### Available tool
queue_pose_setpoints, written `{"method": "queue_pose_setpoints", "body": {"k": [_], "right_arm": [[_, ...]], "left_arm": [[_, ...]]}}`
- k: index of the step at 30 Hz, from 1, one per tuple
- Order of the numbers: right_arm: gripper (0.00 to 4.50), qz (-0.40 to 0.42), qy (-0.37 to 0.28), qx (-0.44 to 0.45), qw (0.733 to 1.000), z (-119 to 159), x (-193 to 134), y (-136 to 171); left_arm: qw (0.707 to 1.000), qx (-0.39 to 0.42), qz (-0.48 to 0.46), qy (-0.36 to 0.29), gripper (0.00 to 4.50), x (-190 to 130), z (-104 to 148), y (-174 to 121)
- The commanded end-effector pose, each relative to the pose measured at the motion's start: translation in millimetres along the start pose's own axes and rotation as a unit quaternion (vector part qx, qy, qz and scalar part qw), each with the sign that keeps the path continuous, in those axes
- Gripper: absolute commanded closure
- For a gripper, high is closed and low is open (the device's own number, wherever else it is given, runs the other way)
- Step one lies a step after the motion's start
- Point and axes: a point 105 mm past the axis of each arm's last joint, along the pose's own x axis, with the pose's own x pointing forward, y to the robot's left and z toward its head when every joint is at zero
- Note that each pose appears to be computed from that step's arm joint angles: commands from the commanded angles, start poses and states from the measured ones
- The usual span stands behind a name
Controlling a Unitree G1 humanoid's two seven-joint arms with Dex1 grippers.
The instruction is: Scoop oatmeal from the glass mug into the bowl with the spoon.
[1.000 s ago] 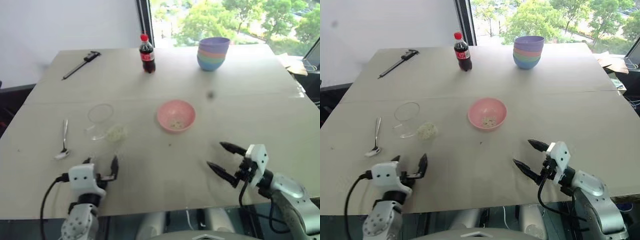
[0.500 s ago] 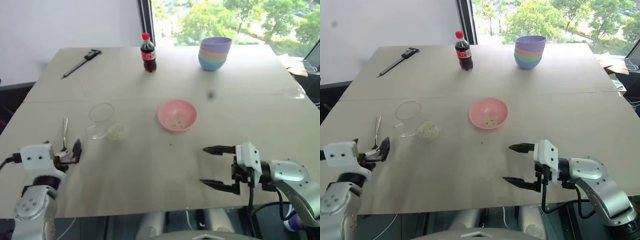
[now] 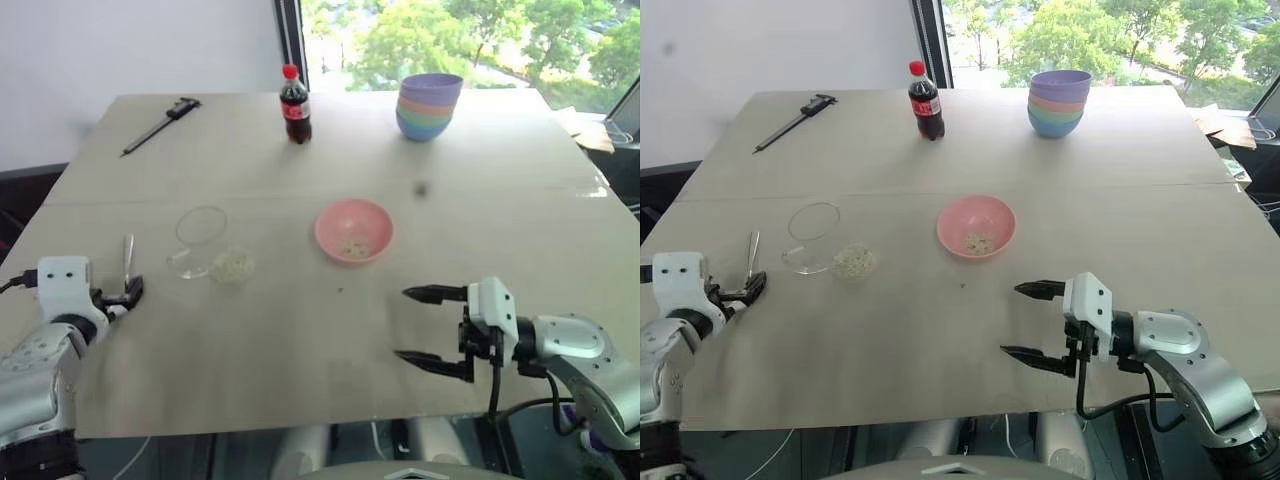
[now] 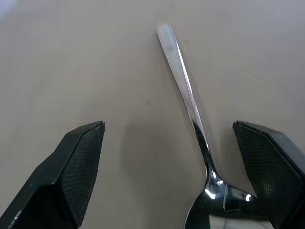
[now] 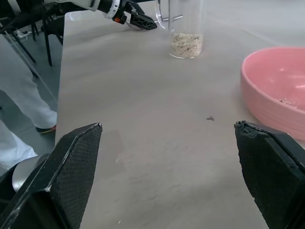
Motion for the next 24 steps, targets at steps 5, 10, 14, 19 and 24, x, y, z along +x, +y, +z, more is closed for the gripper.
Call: {"method": "queue_pose_setpoints", "body": {"k": [5, 10, 14, 19, 24], "right_arm": [[0.00, -0.013, -0.016, -0.019, 1.000, 12.2, 0.5, 0.5], [0.00, -0.013, -0.016, -0.021, 1.000, 14.8, 2.1, -1.7], [0.00, -0.013, -0.015, -0.021, 1.000, 14.2, 1.6, -4.5], [0.00, -0.010, -0.014, -0.020, 1.000, 12.4, 1.6, -5.3], [0.00, -0.010, -0.015, -0.018, 1.000, 9.0, 1.5, -6.8]], "left_arm": [[0.997, -0.032, -0.027, 0.060, 1.91, -3.2, -28.6, -8.7], [0.997, -0.050, -0.027, 0.058, 3.74, -8.6, -33.8, -10.1], [0.996, -0.074, -0.016, 0.053, 4.43, -16.2, -41.1, -6.2], [0.995, -0.093, -0.002, 0.033, 4.43, -24.9, -44.6, -3.0], [0.991, -0.122, -0.009, -0.057, 4.43, -47.7, -30.8, -6.9]]}}
